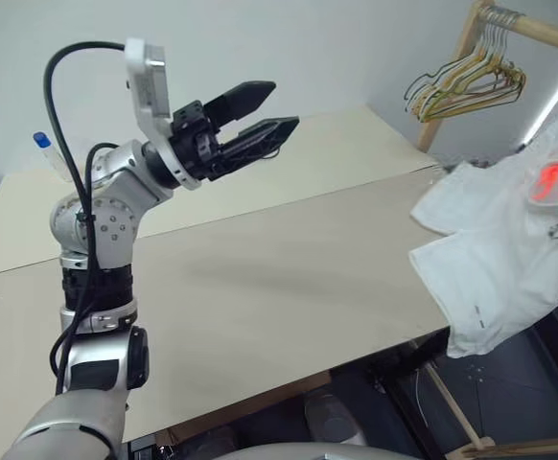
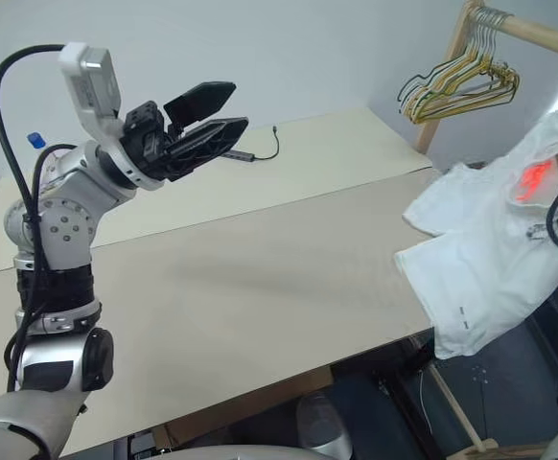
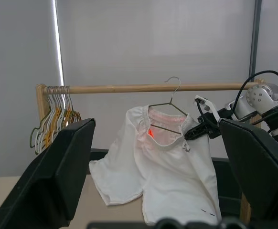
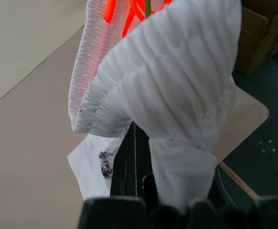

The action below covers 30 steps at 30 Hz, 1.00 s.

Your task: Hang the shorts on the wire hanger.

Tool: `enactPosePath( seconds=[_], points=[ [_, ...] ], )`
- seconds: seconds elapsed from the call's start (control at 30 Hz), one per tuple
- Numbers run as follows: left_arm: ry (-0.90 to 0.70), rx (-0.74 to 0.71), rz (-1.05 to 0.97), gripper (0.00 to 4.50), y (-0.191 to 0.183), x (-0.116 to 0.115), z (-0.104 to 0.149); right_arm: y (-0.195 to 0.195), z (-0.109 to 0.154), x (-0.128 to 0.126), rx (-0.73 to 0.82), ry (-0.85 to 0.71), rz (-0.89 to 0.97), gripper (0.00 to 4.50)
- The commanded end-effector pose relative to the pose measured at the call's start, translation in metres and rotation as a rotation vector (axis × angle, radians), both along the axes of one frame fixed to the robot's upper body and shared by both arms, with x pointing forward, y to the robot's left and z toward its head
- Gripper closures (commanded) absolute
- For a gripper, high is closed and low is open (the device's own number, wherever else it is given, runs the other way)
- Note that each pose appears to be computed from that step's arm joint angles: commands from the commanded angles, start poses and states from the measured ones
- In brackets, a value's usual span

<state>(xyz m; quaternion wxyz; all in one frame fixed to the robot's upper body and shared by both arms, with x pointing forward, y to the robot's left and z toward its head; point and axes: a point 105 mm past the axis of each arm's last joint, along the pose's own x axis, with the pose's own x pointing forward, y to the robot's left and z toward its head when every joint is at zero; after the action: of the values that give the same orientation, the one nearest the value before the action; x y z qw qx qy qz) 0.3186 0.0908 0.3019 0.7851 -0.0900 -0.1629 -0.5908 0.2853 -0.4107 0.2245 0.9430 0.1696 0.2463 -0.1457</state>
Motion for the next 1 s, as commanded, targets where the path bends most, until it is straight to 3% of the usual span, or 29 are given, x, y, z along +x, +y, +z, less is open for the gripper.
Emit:
enactPosePath(
  seconds=[0.03, 0.3, 0.53, 0.73, 0.97, 1.0],
  points=[
    [-0.066, -0.007, 0.010, 0.03, 0.003, -0.006, 0.015, -0.020, 0.021, 0.004, -0.028, -0.084, -0.102, 4.50],
    [-0.081, 0.001, 0.022, 0.03, 0.005, -0.008, 0.017, -0.054, 0.013, 0.007, 0.074, -0.061, -0.324, 4.50],
    [-0.087, 0.015, 0.024, 0.03, 0.004, -0.012, 0.015, -0.041, -0.014, 0.017, 0.108, 0.029, -0.282, 4.50],
    [-0.086, 0.022, 0.027, 0.00, 0.004, -0.013, 0.015, -0.038, -0.016, 0.018, 0.052, 0.031, -0.287, 2.62],
    [-0.080, 0.035, 0.056, 0.00, 0.005, -0.011, 0.011, -0.036, 0.006, 0.023, -0.159, -0.079, -0.346, 0.11],
    [-0.078, 0.037, 0.060, 0.00, 0.006, -0.011, 0.010, -0.036, 0.011, 0.024, -0.214, -0.111, -0.372, 0.05]
  ],
)
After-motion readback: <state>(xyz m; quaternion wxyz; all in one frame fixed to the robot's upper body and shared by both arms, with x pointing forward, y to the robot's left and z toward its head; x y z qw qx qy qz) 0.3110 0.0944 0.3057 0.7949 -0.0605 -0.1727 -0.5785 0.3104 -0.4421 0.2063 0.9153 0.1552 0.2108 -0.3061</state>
